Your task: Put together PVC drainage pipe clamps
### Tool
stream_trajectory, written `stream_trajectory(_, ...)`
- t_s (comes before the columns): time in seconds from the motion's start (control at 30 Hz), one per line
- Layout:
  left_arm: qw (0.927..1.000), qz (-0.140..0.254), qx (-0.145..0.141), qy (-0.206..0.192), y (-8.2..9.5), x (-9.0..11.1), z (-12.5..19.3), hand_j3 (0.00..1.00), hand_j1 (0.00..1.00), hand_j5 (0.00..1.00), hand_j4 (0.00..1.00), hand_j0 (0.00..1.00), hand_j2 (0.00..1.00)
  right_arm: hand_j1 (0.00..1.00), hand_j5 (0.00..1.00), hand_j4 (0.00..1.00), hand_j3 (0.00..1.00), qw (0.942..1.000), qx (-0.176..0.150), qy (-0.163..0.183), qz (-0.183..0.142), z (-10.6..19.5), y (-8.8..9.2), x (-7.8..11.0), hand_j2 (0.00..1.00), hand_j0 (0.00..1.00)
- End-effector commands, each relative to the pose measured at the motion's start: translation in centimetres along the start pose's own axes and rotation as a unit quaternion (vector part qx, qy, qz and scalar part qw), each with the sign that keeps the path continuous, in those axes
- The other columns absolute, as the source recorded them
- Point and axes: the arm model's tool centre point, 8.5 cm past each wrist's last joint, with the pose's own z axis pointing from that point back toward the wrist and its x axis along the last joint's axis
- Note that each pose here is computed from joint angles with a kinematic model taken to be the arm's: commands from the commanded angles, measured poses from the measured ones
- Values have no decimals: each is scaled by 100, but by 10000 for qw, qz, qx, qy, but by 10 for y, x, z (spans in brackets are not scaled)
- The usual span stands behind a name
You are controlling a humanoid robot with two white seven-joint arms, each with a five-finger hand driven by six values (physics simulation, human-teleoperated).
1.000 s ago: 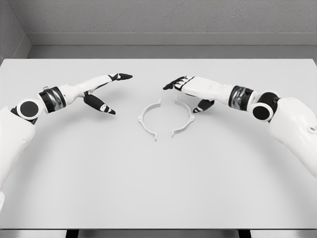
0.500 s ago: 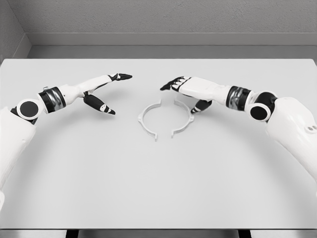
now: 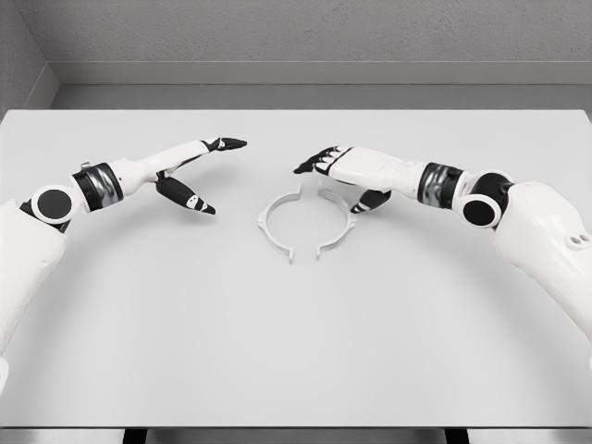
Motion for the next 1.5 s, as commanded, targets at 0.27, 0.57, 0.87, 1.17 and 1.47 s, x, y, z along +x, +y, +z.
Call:
stream_trajectory(0.27,10000,27,37,-16,2,1,0,100,100,100,100,100,100,100,100,100,100,10000,-2,-66,10,-2,0,4,100,100)
stream_trajectory(0.57,9999,67,102,34,6,-4,9,100,100,100,100,100,100,100,100,100,100,9999,-34,-158,58,-5,-4,10,100,100)
stream_trajectory(0.87,9999,67,102,34,6,-4,9,100,100,100,100,100,100,100,100,100,100,9998,-40,-192,75,-5,-5,12,100,100)
stream_trajectory(1.17,9999,90,125,22,6,-4,10,100,100,100,100,100,100,100,100,100,100,9998,-95,-149,77,-1,-8,9,100,100)
stream_trajectory(1.47,9999,89,133,16,7,-3,10,100,100,100,100,100,100,100,100,100,100,10000,-53,72,-16,5,-3,-5,100,100)
